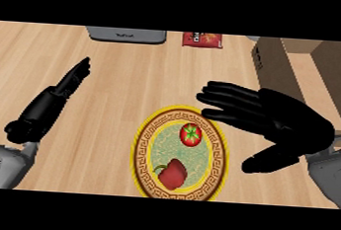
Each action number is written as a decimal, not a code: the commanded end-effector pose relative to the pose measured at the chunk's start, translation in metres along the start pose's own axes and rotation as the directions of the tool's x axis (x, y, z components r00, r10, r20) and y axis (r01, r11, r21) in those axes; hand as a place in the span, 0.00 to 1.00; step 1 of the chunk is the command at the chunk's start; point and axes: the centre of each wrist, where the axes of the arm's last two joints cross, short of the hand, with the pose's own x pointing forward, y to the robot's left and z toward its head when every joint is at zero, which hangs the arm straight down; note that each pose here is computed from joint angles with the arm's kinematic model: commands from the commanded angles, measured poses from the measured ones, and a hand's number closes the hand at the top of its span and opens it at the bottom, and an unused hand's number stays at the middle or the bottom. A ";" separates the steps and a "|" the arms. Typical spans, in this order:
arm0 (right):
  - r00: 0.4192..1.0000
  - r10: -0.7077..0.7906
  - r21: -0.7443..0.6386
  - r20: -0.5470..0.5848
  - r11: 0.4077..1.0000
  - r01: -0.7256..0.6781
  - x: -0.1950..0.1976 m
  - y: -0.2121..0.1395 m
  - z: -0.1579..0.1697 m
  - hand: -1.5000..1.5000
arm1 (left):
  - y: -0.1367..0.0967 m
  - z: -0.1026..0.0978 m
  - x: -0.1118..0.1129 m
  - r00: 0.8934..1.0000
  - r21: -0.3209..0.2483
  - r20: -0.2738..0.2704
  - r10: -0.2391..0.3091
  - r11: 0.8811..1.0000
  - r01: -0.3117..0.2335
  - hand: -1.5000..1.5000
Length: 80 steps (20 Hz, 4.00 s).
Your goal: Pick the bell pepper from the plate and place it in the cardboard box
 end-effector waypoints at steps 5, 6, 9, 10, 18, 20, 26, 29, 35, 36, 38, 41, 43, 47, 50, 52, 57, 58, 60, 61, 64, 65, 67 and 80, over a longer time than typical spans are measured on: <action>0.968 0.251 0.338 0.001 0.911 -0.237 0.054 0.020 -0.020 0.00 | -0.003 -0.006 0.002 1.000 0.016 0.005 -0.003 1.000 0.002 0.50; 0.965 0.262 0.359 -0.016 0.902 -0.239 0.065 0.026 -0.028 0.00 | -0.012 0.003 -0.003 1.000 -0.016 -0.015 0.001 1.000 -0.001 0.50; 0.932 0.362 0.395 -0.028 0.861 -0.322 0.095 0.031 -0.034 0.00 | 0.008 0.005 0.000 1.000 0.002 -0.013 0.003 1.000 -0.003 0.50; 0.930 0.365 0.404 -0.039 0.857 -0.320 0.101 0.040 -0.034 0.00 | -0.010 -0.002 0.007 1.000 0.010 0.007 -0.020 1.000 0.020 0.50; 0.899 0.416 0.493 -0.137 0.816 -0.302 0.140 0.080 -0.038 0.00 | -0.011 -0.010 0.012 1.000 0.015 0.005 -0.008 1.000 0.008 0.50; 0.892 0.426 0.520 -0.151 0.802 -0.295 0.108 0.093 -0.053 0.00 | 0.004 0.009 0.004 1.000 -0.005 0.011 -0.008 1.000 0.009 0.50; 0.872 0.461 0.536 -0.168 0.784 -0.311 0.119 0.122 -0.036 0.00 | 0.008 0.002 -0.010 1.000 -0.003 -0.016 0.011 1.000 -0.011 0.50; 0.852 0.492 0.519 -0.179 0.783 -0.343 0.106 0.115 -0.063 0.00 | -0.005 -0.016 -0.006 1.000 0.010 0.004 -0.002 1.000 0.002 0.50; 0.849 0.496 0.505 -0.184 0.788 -0.351 0.119 0.130 -0.063 0.00 | 0.001 0.002 -0.004 1.000 0.004 -0.018 -0.015 1.000 0.015 0.50; 0.846 0.507 0.516 -0.166 0.776 -0.363 0.122 0.143 -0.068 0.00 | 0.000 -0.002 0.004 1.000 -0.017 0.000 0.011 1.000 -0.011 0.50; 0.829 0.522 0.523 -0.198 0.772 -0.361 0.118 0.135 -0.074 0.00 | 0.024 0.004 -0.010 1.000 0.005 -0.007 0.008 1.000 -0.008 0.50; 0.815 0.547 0.539 -0.190 0.752 -0.379 0.100 0.155 -0.058 0.00 | -0.013 0.006 0.008 1.000 0.004 0.003 -0.001 1.000 0.001 0.50; 0.812 0.545 0.533 -0.209 0.760 -0.372 0.093 0.156 -0.060 0.00 | -0.001 -0.015 0.001 1.000 0.002 -0.011 -0.003 1.000 0.003 0.50; 0.820 0.536 0.536 -0.199 0.760 -0.367 0.079 0.150 -0.082 0.00 | 0.000 0.000 -0.006 1.000 -0.003 -0.004 -0.001 1.000 0.001 0.50; 0.845 0.502 0.545 -0.184 0.767 -0.337 0.082 0.158 -0.079 0.00 | -0.006 -0.014 0.006 1.000 -0.002 -0.009 0.004 1.000 -0.004 0.50; 0.832 0.522 0.570 -0.191 0.749 -0.339 0.085 0.143 -0.059 0.00 | -0.010 0.003 0.003 1.000 -0.003 0.011 0.011 1.000 -0.011 0.50; 0.821 0.533 0.558 -0.207 0.753 -0.348 0.059 0.150 -0.063 0.00 | 0.003 0.021 -0.020 1.000 -0.005 -0.012 -0.012 1.000 0.012 0.50; 0.803 0.557 0.559 -0.212 0.743 -0.368 0.066 0.188 -0.073 0.00 | -0.002 -0.011 0.016 1.000 -0.013 -0.004 -0.014 1.000 0.014 0.50; 0.791 0.567 0.558 -0.229 0.743 -0.371 0.061 0.189 -0.089 0.00 | 0.002 -0.012 -0.001 1.000 -0.011 0.000 0.006 1.000 -0.006 0.50; 0.791 0.565 0.569 -0.234 0.740 -0.360 0.056 0.176 -0.075 0.00 | -0.012 -0.004 -0.003 1.000 -0.007 -0.011 0.007 1.000 -0.007 0.50; 0.781 0.577 0.571 -0.239 0.734 -0.367 0.048 0.188 -0.063 0.00 | 0.002 0.007 -0.001 1.000 0.012 0.000 -0.013 1.000 0.013 0.50; 0.792 0.566 0.570 -0.231 0.738 -0.361 0.037 0.186 -0.064 0.00 | -0.003 -0.004 0.004 1.000 0.006 -0.001 -0.003 1.000 0.003 0.50; 0.813 0.532 0.566 -0.239 0.756 -0.328 0.030 0.194 -0.075 0.00 | -0.001 -0.017 0.009 1.000 -0.009 0.003 0.003 1.000 -0.003 0.50; 0.826 0.562 0.443 -0.035 0.750 -0.491 0.029 0.220 -0.076 1.00 | -0.004 -0.017 0.010 1.000 0.004 0.010 -0.010 1.000 0.010 0.50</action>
